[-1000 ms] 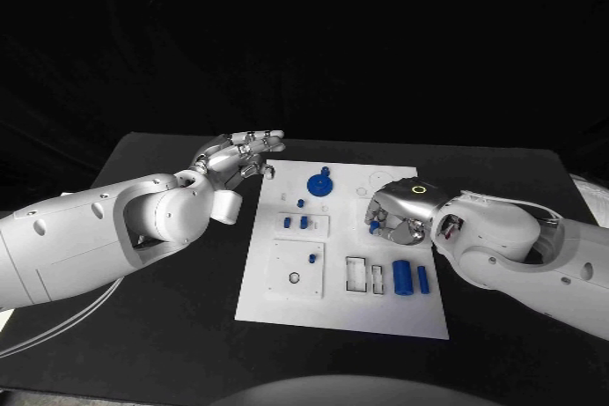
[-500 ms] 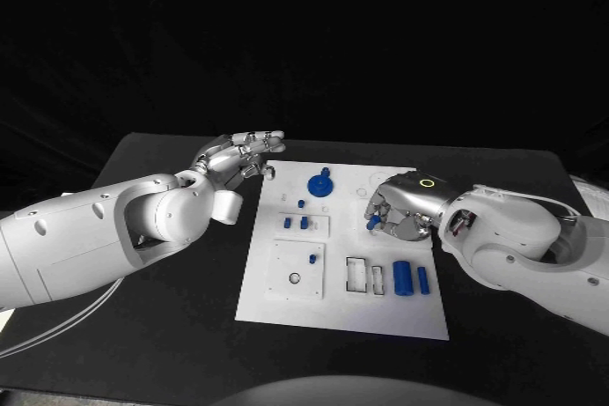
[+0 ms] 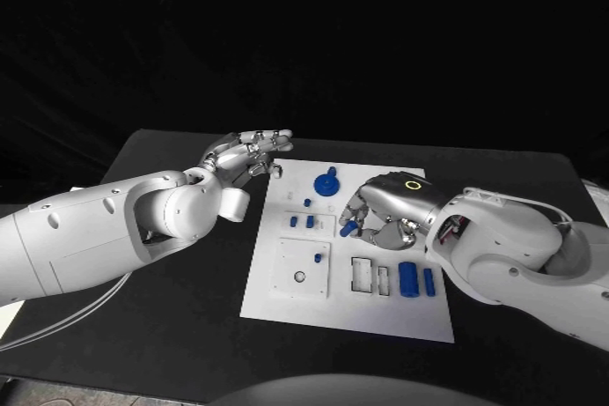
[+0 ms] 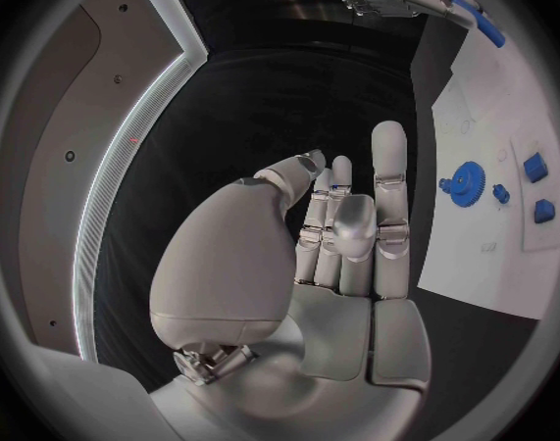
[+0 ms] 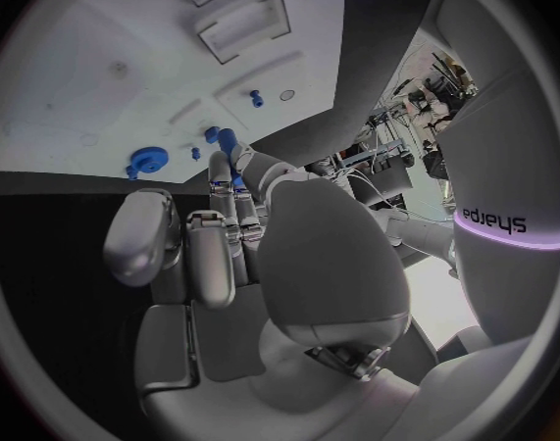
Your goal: Assemble the parts on the task board
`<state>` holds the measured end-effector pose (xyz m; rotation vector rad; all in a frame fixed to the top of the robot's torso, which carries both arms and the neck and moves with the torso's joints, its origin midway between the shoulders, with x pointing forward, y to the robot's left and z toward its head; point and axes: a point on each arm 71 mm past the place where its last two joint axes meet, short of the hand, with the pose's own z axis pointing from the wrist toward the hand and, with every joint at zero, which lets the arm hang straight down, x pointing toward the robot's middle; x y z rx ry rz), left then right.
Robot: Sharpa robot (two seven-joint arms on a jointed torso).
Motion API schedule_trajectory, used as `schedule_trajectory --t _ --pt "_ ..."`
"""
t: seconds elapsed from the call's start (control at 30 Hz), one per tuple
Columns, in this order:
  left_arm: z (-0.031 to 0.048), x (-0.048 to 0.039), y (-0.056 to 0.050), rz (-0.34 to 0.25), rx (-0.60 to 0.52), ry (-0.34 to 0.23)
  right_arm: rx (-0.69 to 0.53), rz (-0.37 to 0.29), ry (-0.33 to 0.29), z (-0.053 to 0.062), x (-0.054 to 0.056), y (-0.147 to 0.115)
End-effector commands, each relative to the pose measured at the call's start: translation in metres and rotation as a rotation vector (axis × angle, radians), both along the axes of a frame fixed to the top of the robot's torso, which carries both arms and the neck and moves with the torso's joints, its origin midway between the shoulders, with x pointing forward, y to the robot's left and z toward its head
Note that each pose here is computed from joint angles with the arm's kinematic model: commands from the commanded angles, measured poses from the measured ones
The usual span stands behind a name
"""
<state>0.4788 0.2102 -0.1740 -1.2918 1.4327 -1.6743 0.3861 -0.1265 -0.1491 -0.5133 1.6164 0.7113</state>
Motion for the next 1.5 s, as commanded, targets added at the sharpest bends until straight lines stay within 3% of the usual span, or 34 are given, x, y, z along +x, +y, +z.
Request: schedule_trajectory --t 0.03,0.4,0.67,1.03,1.5 --pt "0.0008 -0.0004 -0.003 -0.02 -0.009 -0.007 0.028 0.047 0.012 -0.005 -0.006 0.012" --pt "0.0001 0.0012 -0.007 -0.027 -0.011 -0.005 0.058 0.17 0.091 -0.043 -0.019 0.061" --pt "-0.0008 0.0016 -0.008 -0.03 -0.012 -0.004 0.046 0.188 0.127 -0.062 -0.018 0.072" --pt "-0.0015 0.0015 -0.009 -0.032 -0.012 -0.002 0.003 0.184 0.148 -0.074 -0.015 0.073" --pt "-0.0031 0.0013 -0.007 -0.03 -0.011 0.001 -0.02 0.162 0.092 -0.072 -0.016 0.067"
